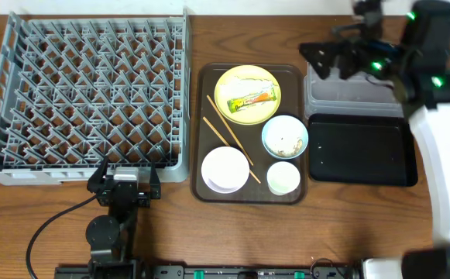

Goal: Sort waste into correct bins and load items into the dishwasher
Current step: 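Move the right gripper over the yellow plate's tissue and wrapper, then grasp the tissue and snack wrapper with the right gripper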

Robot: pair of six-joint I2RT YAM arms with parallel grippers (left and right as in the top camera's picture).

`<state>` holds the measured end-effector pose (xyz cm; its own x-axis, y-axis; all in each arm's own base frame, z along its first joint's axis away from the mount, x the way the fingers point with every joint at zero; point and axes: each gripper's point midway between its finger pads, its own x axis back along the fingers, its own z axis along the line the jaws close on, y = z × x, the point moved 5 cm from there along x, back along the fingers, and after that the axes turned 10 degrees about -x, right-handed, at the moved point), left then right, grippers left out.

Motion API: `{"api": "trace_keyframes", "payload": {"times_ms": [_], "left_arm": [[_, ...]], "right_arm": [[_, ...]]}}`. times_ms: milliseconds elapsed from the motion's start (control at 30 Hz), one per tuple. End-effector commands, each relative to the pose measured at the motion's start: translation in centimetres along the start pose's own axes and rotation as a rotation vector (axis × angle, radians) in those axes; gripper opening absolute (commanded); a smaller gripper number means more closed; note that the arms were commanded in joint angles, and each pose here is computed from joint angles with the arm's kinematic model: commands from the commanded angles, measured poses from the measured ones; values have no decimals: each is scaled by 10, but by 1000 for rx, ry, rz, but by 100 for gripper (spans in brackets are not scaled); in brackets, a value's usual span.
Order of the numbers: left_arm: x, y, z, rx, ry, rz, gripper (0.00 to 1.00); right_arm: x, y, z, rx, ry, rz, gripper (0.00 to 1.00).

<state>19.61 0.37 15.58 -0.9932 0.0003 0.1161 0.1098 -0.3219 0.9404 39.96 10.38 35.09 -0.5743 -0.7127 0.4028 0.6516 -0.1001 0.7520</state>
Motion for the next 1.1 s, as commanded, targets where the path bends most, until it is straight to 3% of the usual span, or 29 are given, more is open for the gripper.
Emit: {"api": "trace_keyframes", "payload": {"times_ms": [0,200,600,700,833,1067], "left_arm": [[-1,-11,-6,-7,-33,40,99],[-1,-11,-6,-7,-33,40,99],[-1,-11,-6,-7,-33,40,99],[-1,-11,-6,-7,-33,40,99],[-1,-11,-6,-7,-33,40,99],[-1,-11,-6,-7,-33,40,99]], "right_arm": [[-40,2,5,21,-1,104,99],[-99,-21,4,39,-38,286,99],[-187,-87,9,37,-13,459,96],[-200,-98,-20,-131,-348,422,90],[-196,-105,-48,-358,-758,253,99],[-219,-111,-58,-521,-880,46,99]]}}
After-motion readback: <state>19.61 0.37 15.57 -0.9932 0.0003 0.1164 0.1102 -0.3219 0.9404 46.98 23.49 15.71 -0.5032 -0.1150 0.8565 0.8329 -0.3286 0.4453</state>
